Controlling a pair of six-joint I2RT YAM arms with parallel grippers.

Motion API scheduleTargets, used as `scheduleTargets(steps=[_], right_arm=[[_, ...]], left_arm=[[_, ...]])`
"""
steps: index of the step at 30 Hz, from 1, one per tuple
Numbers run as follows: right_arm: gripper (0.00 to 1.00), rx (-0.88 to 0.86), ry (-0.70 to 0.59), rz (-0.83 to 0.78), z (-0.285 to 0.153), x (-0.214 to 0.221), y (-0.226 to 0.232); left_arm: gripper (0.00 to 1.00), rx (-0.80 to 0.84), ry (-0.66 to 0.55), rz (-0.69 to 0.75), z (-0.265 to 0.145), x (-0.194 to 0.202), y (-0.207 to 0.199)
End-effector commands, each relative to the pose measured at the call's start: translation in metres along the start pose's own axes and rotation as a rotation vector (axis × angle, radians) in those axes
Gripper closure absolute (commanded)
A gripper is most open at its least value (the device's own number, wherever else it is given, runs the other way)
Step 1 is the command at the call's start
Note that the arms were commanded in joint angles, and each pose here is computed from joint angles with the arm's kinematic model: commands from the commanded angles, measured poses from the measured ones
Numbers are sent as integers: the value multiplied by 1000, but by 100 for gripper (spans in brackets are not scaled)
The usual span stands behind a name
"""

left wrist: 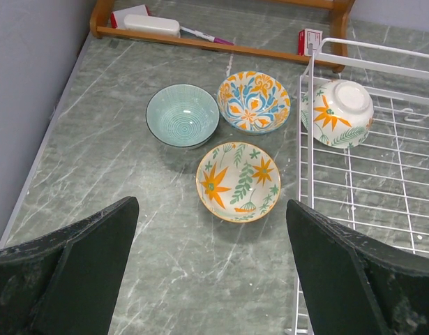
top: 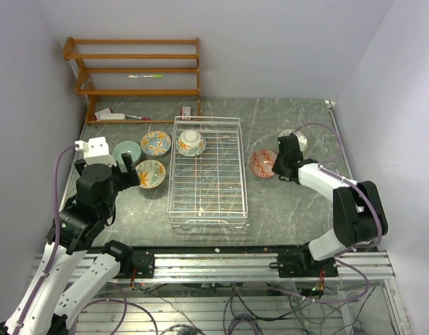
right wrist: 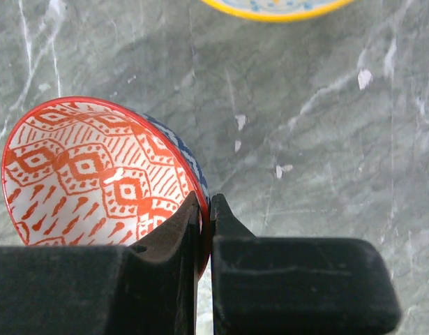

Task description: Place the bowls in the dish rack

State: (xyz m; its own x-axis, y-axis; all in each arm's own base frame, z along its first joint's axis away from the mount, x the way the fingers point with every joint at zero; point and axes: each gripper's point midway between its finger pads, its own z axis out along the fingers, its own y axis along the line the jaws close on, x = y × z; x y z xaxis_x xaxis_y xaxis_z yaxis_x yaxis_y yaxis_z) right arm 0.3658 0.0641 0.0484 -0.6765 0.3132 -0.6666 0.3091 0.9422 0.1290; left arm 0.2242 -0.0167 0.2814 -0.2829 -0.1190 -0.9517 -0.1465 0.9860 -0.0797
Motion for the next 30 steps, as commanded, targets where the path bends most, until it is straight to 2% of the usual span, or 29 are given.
scheduleTargets(steps=[1,2,8,10,17,23,25,30], right_arm=[[100,13,76,-5,-7,31,-15],[98,16,80,-6,-9,34,-17],[58,12,27,-6,-27,15,-19],[49,16,0,-12,-36,4,-19],[47,-42,-70,-51,-68,-25,-7],[44,-186,-73,-271,-83,-16,56],[44,-206,-56,-342,-81,-9,72],[43,-153,-14,-358,-61,-1,72]], left_arm=[[2,25,-12,-22,0,0,-4],[2,26,-11,-23,-1,1,-4],[2,25,-11,-31,-3,1,-2],[2,25,-18,-33,-4,0,-1],[2,24,-20,-32,-4,1,-1],[2,25,-18,-29,-3,1,-1],[2,20,-19,-30,-4,1,0],[2,29,-32,-49,-8,-2,0]])
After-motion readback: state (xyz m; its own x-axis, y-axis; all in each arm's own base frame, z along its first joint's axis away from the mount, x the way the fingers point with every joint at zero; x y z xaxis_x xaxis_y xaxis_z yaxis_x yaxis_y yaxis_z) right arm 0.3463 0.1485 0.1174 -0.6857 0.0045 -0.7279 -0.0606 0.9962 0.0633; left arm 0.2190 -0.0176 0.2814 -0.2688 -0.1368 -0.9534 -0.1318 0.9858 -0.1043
